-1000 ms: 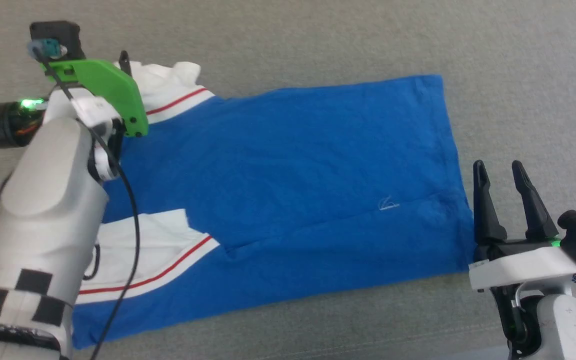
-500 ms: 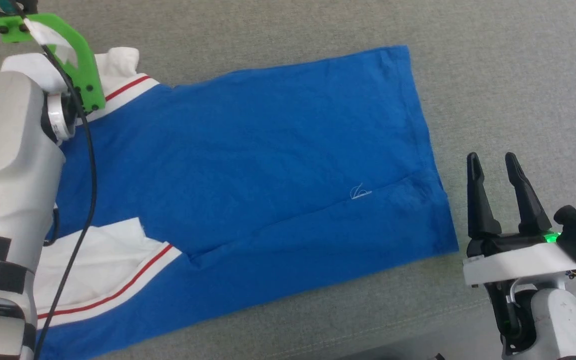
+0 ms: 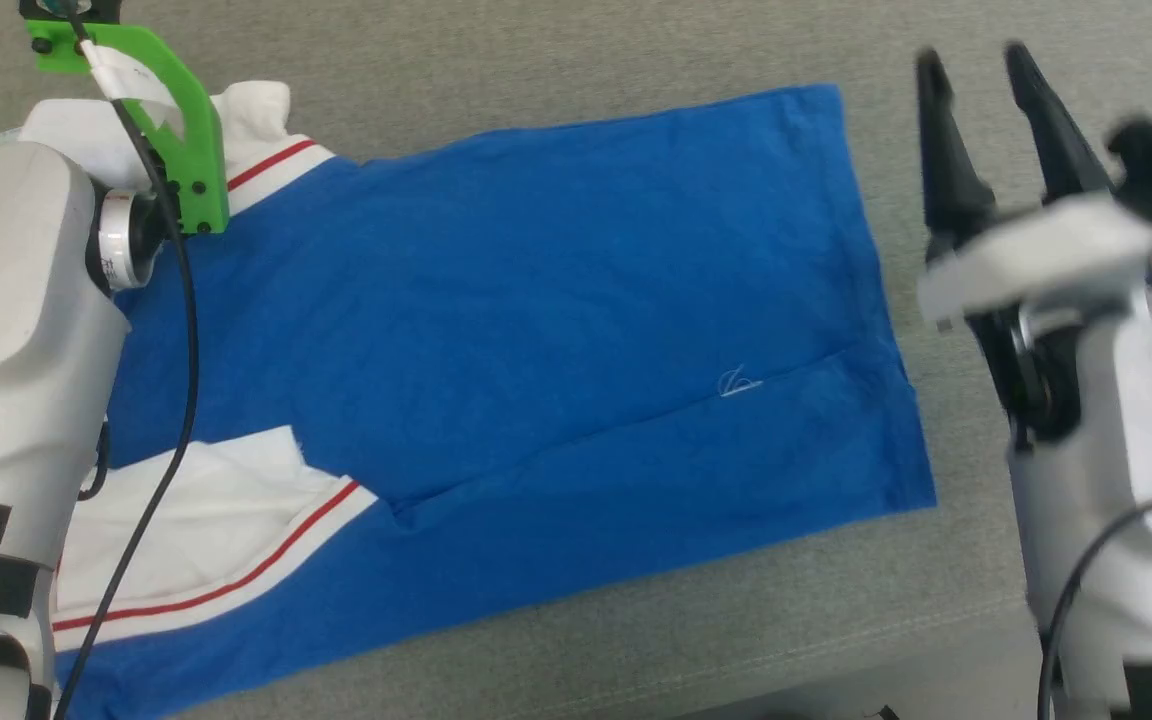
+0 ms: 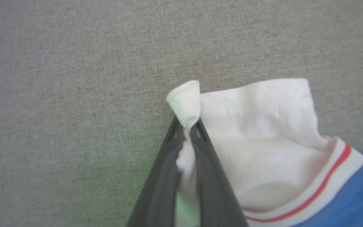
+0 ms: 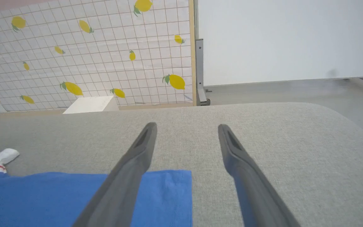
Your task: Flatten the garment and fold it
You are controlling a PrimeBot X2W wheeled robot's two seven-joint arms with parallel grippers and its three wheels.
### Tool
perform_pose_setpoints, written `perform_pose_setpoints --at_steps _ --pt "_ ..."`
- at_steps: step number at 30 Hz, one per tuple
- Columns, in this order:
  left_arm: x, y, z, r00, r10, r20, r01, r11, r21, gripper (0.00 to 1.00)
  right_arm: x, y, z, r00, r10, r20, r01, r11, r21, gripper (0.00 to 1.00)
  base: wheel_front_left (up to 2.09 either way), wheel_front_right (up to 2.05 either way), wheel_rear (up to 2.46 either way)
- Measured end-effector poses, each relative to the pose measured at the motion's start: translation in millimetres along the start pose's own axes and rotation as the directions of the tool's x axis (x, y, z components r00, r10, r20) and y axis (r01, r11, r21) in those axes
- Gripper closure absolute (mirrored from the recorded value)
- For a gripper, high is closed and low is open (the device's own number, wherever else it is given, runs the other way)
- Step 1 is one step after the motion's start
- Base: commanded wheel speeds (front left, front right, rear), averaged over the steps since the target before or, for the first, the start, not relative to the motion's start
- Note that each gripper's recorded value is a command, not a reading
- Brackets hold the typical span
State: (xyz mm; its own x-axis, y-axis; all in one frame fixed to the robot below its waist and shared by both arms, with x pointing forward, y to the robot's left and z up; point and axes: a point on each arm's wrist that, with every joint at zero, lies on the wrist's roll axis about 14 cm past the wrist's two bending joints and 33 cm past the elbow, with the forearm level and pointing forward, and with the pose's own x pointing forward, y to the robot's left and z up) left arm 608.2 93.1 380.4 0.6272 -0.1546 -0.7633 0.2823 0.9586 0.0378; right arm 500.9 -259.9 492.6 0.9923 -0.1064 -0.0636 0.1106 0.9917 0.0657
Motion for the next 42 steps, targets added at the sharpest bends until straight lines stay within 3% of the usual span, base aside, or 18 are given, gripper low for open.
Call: perform_pose_setpoints --at_steps 3,6,12,19,20,21,22,23,24,27,30,35,38,42 --pt "-1 3 -1 1.000 -0.001 0.008 0.001 1.000 -0.002 1.00 25 6 -18 0.990 0.015 -0.138 -0.015 1.000 0.002 0.00 0.00 0.00 0.00" --pt "-1 5 -2 1.000 -0.003 0.013 0.003 1.000 -0.007 1.00 40 7 -44 0.951 0.007 -0.308 -0.010 1.000 -0.010 0.00 0.00 0.00 0.00" --pt "1 11 -6 1.000 0.000 0.020 0.000 1.000 -0.017 1.00 44 11 -100 0.789 -0.013 -0.615 -0.021 0.999 -0.047 0.00 0.00 0.00 0.00" --pt "7 15 -8 1.000 -0.011 0.025 0.012 0.999 -0.037 1.00 47 13 -121 0.652 -0.051 -0.757 -0.050 0.993 -0.110 0.00 0.00 0.00 0.00" --pt "9 16 -9 1.000 -0.010 0.026 0.011 0.999 -0.038 1.00 47 14 -123 0.631 -0.054 -0.774 -0.056 0.992 -0.116 0.06 0.00 0.00 0.00" --pt "9 16 -9 1.000 -0.011 0.026 0.012 0.999 -0.039 1.00 47 14 -123 0.613 -0.060 -0.788 -0.061 0.991 -0.122 0.36 0.00 0.00 0.00" --pt "10 16 -9 1.000 -0.012 0.026 0.013 0.999 -0.039 1.00 47 15 -123 0.599 -0.065 -0.798 -0.067 0.989 -0.130 0.73 0.00 0.00 0.00" --pt "11 16 -8 1.000 -0.012 0.027 0.013 0.999 -0.039 1.00 47 16 -123 0.591 -0.067 -0.804 -0.072 0.988 -0.135 1.00 0.00 0.00 0.00" --pt "11 16 -8 1.000 -0.013 0.027 0.014 0.999 -0.041 1.00 47 17 -123 0.584 -0.067 -0.809 -0.078 0.987 -0.139 1.00 0.00 0.00 0.00" --pt "11 16 -6 0.999 -0.022 0.042 0.025 0.998 -0.058 1.00 47 21 -120 0.596 -0.063 -0.800 -0.094 0.985 -0.148 1.00 0.00 0.00 0.00" --pt "8 16 -1 0.996 -0.024 0.081 0.029 0.998 -0.064 1.00 45 22 -117 0.644 -0.054 -0.763 -0.101 0.983 -0.155 1.00 0.00 0.00 0.00" --pt "-7 16 9 0.971 -0.029 0.236 0.050 0.995 -0.083 1.00 39 30 -105 0.780 0.003 -0.626 -0.106 0.986 -0.128 1.00 0.00 0.00 0.00" --pt "-30 8 17 0.920 -0.079 0.385 0.134 0.984 -0.120 1.00 29 38 -88 0.878 0.053 -0.475 -0.117 0.987 -0.106 1.00 0.00 0.00 0.00" --pt "-58 6 20 0.850 -0.087 0.519 0.164 0.981 -0.105 1.00 10 43 -78 0.927 0.084 -0.365 -0.125 0.988 -0.091 1.00 0.00 0.00 0.00"
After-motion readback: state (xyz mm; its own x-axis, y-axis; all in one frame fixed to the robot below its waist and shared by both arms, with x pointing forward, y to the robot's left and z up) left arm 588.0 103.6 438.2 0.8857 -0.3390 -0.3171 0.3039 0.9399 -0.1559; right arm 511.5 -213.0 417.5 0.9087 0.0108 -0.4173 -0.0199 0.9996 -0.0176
